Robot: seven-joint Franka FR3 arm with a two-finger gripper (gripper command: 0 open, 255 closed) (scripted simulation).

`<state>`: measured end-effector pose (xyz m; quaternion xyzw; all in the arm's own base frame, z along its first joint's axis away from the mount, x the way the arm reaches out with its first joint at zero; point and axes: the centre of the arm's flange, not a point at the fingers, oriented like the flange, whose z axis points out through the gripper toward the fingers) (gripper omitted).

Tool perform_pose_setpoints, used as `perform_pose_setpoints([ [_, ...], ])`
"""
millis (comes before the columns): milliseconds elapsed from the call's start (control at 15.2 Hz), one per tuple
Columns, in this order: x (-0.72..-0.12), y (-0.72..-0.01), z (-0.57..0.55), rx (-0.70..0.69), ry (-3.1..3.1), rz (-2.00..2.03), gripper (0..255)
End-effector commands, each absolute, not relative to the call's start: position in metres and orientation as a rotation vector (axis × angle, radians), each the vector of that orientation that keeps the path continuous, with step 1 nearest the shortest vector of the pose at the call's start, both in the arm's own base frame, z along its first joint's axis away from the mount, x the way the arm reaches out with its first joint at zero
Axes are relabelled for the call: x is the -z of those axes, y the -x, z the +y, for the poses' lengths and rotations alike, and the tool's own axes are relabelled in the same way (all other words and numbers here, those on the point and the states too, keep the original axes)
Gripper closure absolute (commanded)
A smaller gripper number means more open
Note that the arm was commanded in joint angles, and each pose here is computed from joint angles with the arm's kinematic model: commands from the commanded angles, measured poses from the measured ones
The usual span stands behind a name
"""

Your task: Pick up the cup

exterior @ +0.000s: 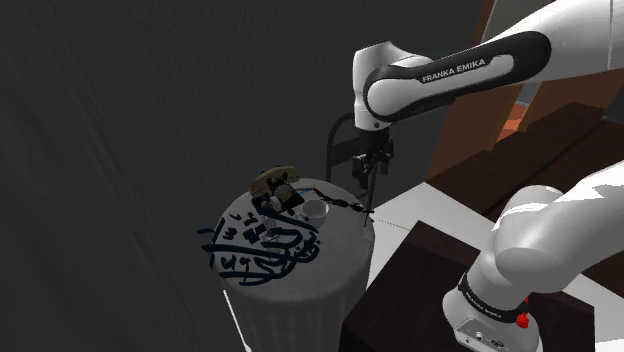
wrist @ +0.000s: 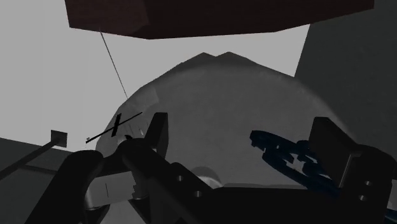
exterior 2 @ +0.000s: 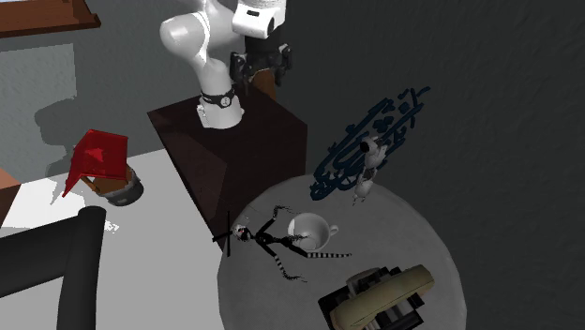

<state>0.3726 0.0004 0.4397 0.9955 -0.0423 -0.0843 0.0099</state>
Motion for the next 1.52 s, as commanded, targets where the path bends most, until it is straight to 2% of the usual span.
perform_pose_setpoints([
  [0,-0.419,-0.389,0.003,0.243,-3.097,-0.115,0],
  [1452,-0.202,-0.567,0.026,0.083,-2.961,0.057,0],
])
